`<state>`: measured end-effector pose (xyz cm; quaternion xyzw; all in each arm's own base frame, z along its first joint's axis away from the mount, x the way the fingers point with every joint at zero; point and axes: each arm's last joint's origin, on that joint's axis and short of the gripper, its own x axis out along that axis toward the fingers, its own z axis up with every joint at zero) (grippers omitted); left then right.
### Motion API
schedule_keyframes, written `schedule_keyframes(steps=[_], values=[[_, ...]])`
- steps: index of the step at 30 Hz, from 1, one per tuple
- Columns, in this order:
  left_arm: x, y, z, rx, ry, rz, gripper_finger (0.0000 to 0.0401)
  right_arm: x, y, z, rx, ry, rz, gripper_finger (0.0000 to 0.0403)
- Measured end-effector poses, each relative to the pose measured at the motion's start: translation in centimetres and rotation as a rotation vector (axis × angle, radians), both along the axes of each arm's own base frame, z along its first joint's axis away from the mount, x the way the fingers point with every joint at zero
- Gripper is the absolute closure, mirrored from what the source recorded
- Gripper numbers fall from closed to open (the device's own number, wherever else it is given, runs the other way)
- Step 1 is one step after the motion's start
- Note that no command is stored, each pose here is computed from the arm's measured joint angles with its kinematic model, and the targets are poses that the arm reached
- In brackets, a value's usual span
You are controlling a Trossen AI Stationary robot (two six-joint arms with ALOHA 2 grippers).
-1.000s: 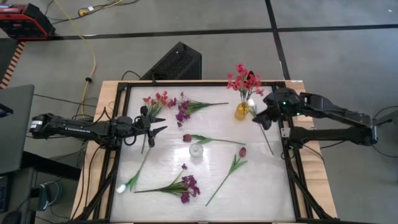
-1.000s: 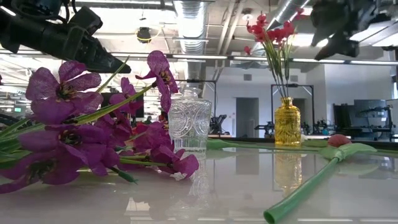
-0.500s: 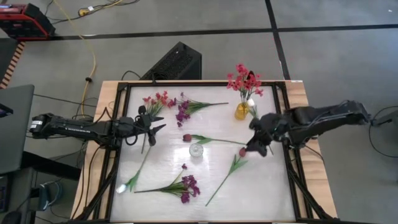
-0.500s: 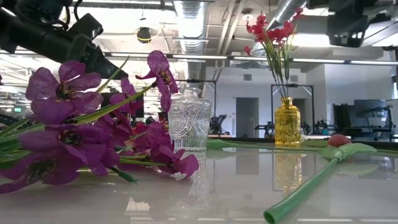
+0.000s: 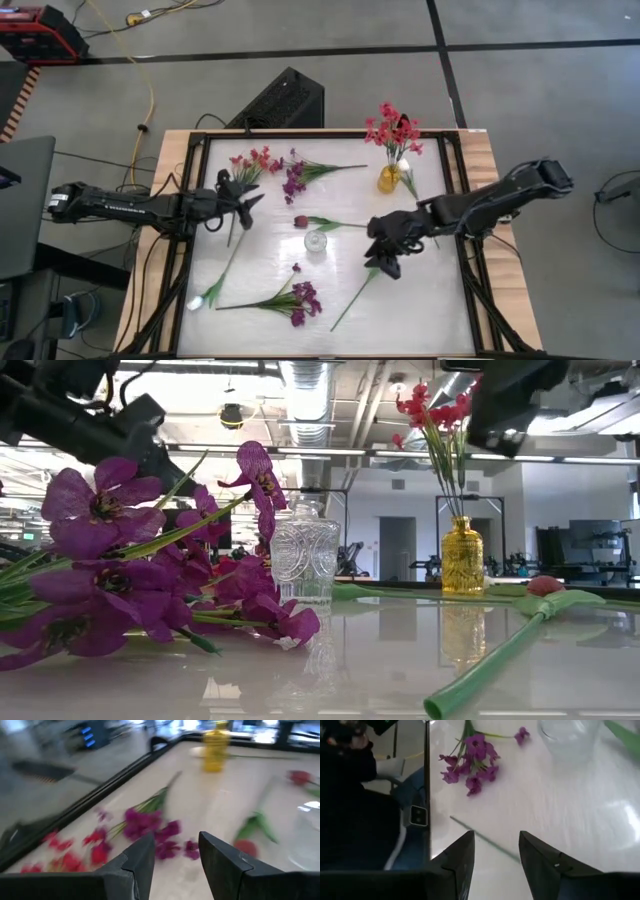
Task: Sort flowers into vase by color
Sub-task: Put the bottom pink flowers into the yellow vase
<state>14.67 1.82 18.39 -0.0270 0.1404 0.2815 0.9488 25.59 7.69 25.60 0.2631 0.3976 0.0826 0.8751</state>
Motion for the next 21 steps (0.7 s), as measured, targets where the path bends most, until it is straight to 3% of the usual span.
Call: schedule_keyframes(steps=[6,11,15,21], values=[[-0.9,1.1,-1.2,-0.161,0.011,0.239,0.0257,2.1,0.2,-2.4,-0.142,-0.034,0.118,0.0225],[-1.9,2.3,-1.1,-0.327,0.118,0.431,0.0257,3.2,-0.1,-4.5,-0.170,0.031,0.117,0.0225],[-1.5,2.8,-1.0,-0.429,0.181,0.439,0.0257,3.7,-0.7,-5.6,-0.177,0.076,0.106,0.0225],[-0.7,3.0,-3.0,-0.551,0.321,0.450,0.0257,3.9,-1.3,-5.8,-0.200,0.061,0.177,0.0225]])
